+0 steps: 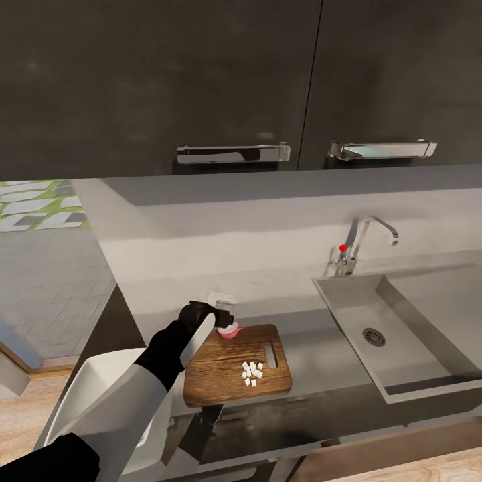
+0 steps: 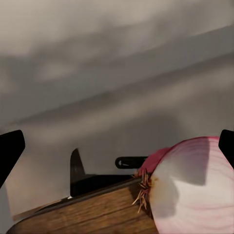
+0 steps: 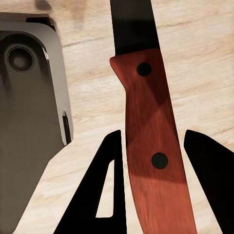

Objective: In the kitchen, take the Vidalia onion out of the sink, dice it on the chopping board with the paring knife, put the diced onion into the bowl on the countertop, then place both the paring knife and the chopping board into the sink.

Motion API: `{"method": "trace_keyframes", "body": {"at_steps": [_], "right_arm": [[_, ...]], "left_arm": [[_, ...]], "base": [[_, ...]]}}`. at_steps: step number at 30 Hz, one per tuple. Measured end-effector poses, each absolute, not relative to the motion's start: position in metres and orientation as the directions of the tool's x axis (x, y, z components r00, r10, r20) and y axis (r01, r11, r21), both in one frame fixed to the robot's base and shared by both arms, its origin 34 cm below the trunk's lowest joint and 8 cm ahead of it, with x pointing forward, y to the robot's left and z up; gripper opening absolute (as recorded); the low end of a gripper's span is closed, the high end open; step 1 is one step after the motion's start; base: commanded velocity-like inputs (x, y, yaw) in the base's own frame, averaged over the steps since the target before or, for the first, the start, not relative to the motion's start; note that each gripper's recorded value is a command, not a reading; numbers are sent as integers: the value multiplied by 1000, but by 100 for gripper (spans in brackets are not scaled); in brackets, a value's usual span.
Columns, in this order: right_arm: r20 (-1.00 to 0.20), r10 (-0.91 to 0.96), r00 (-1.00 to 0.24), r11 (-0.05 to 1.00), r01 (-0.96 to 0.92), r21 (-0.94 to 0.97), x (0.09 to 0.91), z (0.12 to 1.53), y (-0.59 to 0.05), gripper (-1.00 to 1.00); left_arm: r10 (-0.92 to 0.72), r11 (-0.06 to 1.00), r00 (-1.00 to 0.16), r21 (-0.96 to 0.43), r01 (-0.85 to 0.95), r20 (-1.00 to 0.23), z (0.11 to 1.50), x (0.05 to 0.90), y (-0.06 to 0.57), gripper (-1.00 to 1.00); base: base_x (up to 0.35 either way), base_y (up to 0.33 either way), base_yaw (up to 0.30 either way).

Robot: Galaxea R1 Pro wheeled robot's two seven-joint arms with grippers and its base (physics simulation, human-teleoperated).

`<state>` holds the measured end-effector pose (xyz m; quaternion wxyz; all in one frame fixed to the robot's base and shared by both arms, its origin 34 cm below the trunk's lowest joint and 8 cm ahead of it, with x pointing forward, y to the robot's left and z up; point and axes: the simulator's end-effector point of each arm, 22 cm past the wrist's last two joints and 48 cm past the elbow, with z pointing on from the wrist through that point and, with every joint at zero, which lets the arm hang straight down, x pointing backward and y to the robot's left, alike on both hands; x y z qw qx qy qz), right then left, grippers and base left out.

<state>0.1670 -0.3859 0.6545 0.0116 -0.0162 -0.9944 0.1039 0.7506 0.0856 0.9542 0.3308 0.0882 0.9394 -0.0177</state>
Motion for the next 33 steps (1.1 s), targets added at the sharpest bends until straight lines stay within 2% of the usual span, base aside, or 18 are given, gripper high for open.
{"method": "trace_keyframes", "body": {"at_steps": [28,33], "right_arm": [[20,34,-999,978,29,-207,167,655,-386,-100],[19,33,-999,978,29,-207,167,654,-386,-100]], "left_arm": [[157,984,-781,31,174,-604,943,746,89,100],[157,984,-781,31,174,-604,943,746,89,100]], "base": [[-1,0,0],[-201,0,0]]}}
